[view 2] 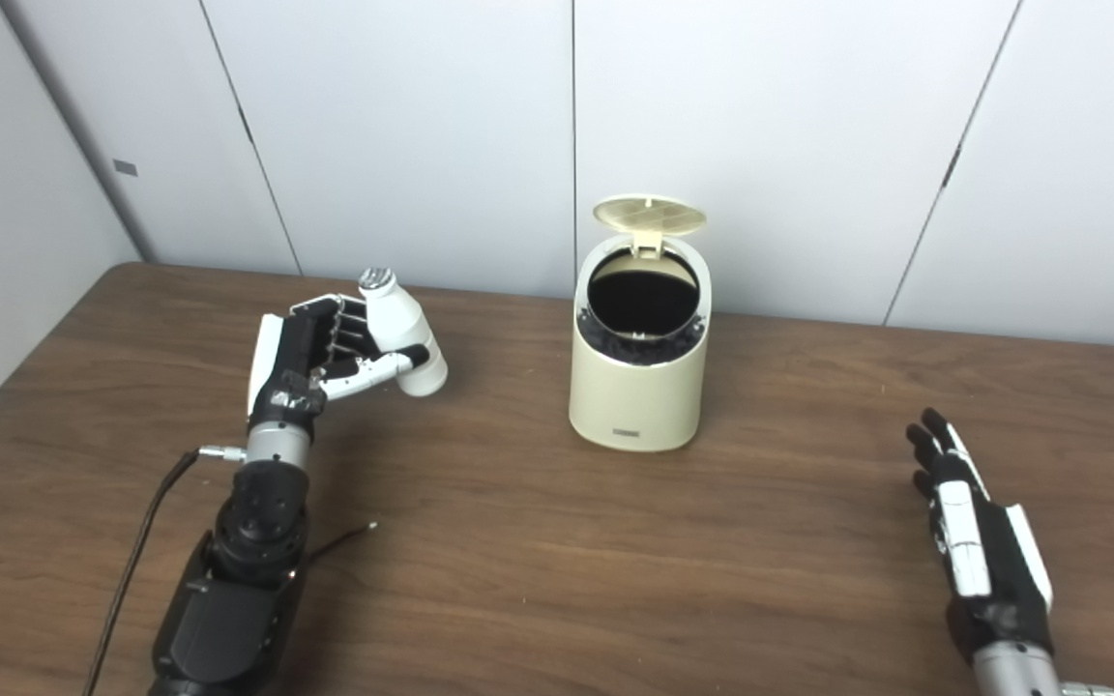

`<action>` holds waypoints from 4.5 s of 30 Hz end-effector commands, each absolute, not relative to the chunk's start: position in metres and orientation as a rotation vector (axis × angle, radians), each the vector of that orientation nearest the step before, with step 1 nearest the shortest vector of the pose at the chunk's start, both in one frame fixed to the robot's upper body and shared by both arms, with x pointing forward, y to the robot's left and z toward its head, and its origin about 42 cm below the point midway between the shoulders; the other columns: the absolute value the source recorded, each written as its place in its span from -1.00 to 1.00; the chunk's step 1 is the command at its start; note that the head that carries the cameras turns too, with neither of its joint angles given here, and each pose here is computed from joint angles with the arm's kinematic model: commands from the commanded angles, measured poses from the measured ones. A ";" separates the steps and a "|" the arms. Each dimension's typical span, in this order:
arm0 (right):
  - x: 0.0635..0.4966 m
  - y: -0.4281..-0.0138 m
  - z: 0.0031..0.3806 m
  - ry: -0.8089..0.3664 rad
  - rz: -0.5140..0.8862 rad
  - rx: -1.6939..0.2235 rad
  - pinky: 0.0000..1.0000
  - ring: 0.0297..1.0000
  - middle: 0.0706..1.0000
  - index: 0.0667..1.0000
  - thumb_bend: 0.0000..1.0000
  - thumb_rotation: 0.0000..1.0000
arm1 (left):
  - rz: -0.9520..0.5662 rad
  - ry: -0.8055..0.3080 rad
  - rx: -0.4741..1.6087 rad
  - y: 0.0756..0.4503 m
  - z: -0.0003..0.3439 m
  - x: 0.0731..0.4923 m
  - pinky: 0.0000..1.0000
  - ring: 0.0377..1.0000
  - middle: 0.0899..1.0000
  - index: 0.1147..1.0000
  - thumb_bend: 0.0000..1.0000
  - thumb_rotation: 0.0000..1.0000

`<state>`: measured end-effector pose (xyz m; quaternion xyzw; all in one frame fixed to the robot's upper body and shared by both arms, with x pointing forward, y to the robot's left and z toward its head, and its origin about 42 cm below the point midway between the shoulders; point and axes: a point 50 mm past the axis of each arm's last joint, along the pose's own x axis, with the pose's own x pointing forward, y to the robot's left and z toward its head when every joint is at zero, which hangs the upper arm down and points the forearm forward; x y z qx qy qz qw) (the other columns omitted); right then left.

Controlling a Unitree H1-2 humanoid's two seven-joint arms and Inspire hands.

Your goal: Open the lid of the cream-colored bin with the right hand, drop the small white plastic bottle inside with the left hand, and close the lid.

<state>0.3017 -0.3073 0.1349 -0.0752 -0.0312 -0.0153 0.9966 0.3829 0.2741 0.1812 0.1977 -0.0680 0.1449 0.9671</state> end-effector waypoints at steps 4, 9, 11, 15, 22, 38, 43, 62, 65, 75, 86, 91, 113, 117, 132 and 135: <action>0.306 -0.307 0.149 -0.128 -0.032 -0.180 0.93 0.94 0.87 0.90 0.25 1.00 | 0.280 -0.285 0.425 0.268 0.214 0.384 -0.13 -0.12 -0.12 -0.17 0.01 -1.00; 0.307 -0.305 0.146 -0.131 -0.023 -0.167 0.96 0.96 0.90 0.91 0.22 1.00 | 0.264 -0.323 0.434 0.259 0.226 0.381 -0.10 -0.10 -0.11 -0.18 0.01 -1.00; 0.306 -0.304 0.146 -0.129 -0.019 -0.158 0.98 0.96 0.91 0.91 0.22 1.00 | 0.255 -0.349 0.440 0.255 0.231 0.379 -0.14 -0.12 -0.11 -0.17 0.01 -1.00; 0.307 -0.301 0.144 -0.130 -0.020 -0.148 1.00 0.98 0.92 0.90 0.21 1.00 | 0.235 -0.390 0.446 0.248 0.240 0.374 -0.17 -0.14 -0.12 -0.16 0.01 -1.00; 0.306 -0.298 0.142 -0.129 -0.035 -0.159 0.97 0.95 0.88 0.87 0.20 1.00 | 0.188 -0.511 0.497 0.236 0.254 0.368 -0.23 -0.18 -0.14 -0.13 0.00 -1.00; 0.304 -0.293 0.137 -0.115 -0.037 -0.154 0.96 0.94 0.89 0.89 0.18 1.00 | 0.109 -0.677 0.467 0.200 0.293 0.362 -0.28 -0.20 -0.08 -0.16 0.00 -1.00; 0.304 -0.294 0.134 -0.115 -0.044 -0.165 0.94 0.93 0.88 0.88 0.19 1.00 | 0.100 -0.725 0.464 0.189 0.302 0.366 -0.28 -0.19 -0.08 -0.16 0.00 -1.00; 0.310 -0.288 0.130 -0.121 -0.040 -0.148 1.00 0.95 0.88 0.88 0.23 1.00 | 0.060 -0.804 0.448 0.143 0.303 0.398 -0.26 -0.21 -0.13 -0.12 0.00 -1.00; 0.311 -0.288 0.130 -0.122 -0.040 -0.144 1.00 0.94 0.88 0.88 0.23 1.00 | 0.050 -0.795 0.436 0.134 0.298 0.402 -0.25 -0.21 -0.11 -0.13 0.00 -1.00; 0.312 -0.288 0.127 -0.119 -0.041 -0.141 0.97 0.94 0.90 0.91 0.21 1.00 | 0.035 -0.770 0.432 0.121 0.274 0.417 -0.29 -0.23 -0.06 -0.15 0.00 -1.00; 0.312 -0.289 0.126 -0.119 -0.040 -0.124 1.00 0.97 0.92 0.96 0.21 1.00 | 0.054 -0.750 0.426 0.122 0.257 0.424 -0.23 -0.24 -0.05 -0.15 0.00 -1.00; 0.311 -0.289 0.125 -0.112 -0.032 -0.133 1.00 0.96 0.91 0.95 0.24 1.00 | 0.064 -0.760 0.419 0.119 0.253 0.426 -0.24 -0.24 -0.06 -0.14 0.00 -1.00; 0.309 -0.285 0.127 -0.118 -0.028 -0.124 0.97 0.94 0.89 0.94 0.23 1.00 | 0.069 -0.788 0.420 0.107 0.238 0.437 -0.28 -0.24 -0.06 -0.13 0.00 -1.00; 0.309 -0.285 0.126 -0.116 -0.032 -0.132 0.95 0.93 0.89 0.95 0.25 1.00 | 0.070 -0.788 0.430 0.106 0.236 0.439 -0.27 -0.25 -0.06 -0.12 0.00 -1.00; 0.306 -0.285 0.127 -0.119 -0.041 -0.128 0.96 0.93 0.88 0.88 0.25 1.00 | 0.104 -0.746 0.428 0.109 0.234 0.438 -0.43 -0.21 -0.16 -0.08 0.00 -1.00; 0.306 -0.286 0.128 -0.125 -0.043 -0.142 0.92 0.91 0.86 0.84 0.23 1.00 | 0.110 -0.735 0.429 0.110 0.235 0.436 -0.49 -0.16 -0.22 -0.07 0.00 -1.00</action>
